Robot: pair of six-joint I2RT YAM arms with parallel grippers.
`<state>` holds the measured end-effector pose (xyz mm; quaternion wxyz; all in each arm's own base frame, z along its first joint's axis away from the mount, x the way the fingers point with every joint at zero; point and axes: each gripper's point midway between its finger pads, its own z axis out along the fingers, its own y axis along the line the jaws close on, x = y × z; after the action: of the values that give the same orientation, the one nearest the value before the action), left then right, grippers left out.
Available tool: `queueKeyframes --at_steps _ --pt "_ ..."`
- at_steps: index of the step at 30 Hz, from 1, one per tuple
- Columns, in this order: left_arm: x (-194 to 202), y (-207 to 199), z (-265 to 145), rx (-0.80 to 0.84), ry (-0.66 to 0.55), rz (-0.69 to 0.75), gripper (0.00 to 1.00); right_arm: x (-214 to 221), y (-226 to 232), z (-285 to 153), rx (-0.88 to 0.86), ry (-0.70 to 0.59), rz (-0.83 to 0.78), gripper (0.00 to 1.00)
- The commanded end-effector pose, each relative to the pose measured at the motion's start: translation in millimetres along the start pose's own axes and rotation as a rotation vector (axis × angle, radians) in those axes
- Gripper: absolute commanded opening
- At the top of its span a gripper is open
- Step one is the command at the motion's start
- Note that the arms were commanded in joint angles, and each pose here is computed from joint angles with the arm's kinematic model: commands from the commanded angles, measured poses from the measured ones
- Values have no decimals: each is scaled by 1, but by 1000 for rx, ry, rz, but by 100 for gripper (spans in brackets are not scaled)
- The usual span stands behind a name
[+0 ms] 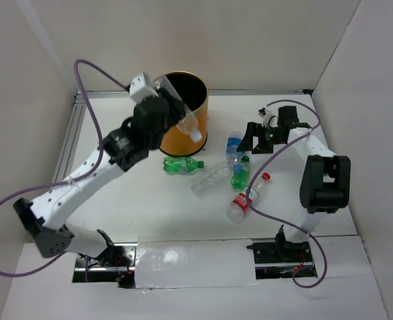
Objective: Put the plastic bottles in the bin
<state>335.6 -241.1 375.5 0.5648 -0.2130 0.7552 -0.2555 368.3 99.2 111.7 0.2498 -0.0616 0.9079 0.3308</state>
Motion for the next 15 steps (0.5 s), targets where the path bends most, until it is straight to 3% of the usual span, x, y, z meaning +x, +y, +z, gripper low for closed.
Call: queueKeyframes --at_steps 1,5,8,10,11,12,13,15 --pt "-70 -13 43 -30 -200 26 0 -4 8 -1 -23 4 26 100" --pt "-120 -14 86 -83 -301 -10 5 -2 5 6 -27 24 24 100" --pt "-118 18 126 -198 -304 40 8 0 6 16 -56 43 29 100" --pt "-111 36 149 -261 -286 67 17 4 4 26 -70 72 43 100" --pt "-107 43 156 -279 -267 80 26 3 2 29 -70 76 46 100" --pt "-104 45 157 -296 -248 94 49 -1 5 33 -76 76 32 100" --pt "-104 53 161 -319 -239 115 63 3 4 40 -80 102 42 100" --pt "-98 54 164 -315 -209 156 85 0 4 47 -71 109 40 100"
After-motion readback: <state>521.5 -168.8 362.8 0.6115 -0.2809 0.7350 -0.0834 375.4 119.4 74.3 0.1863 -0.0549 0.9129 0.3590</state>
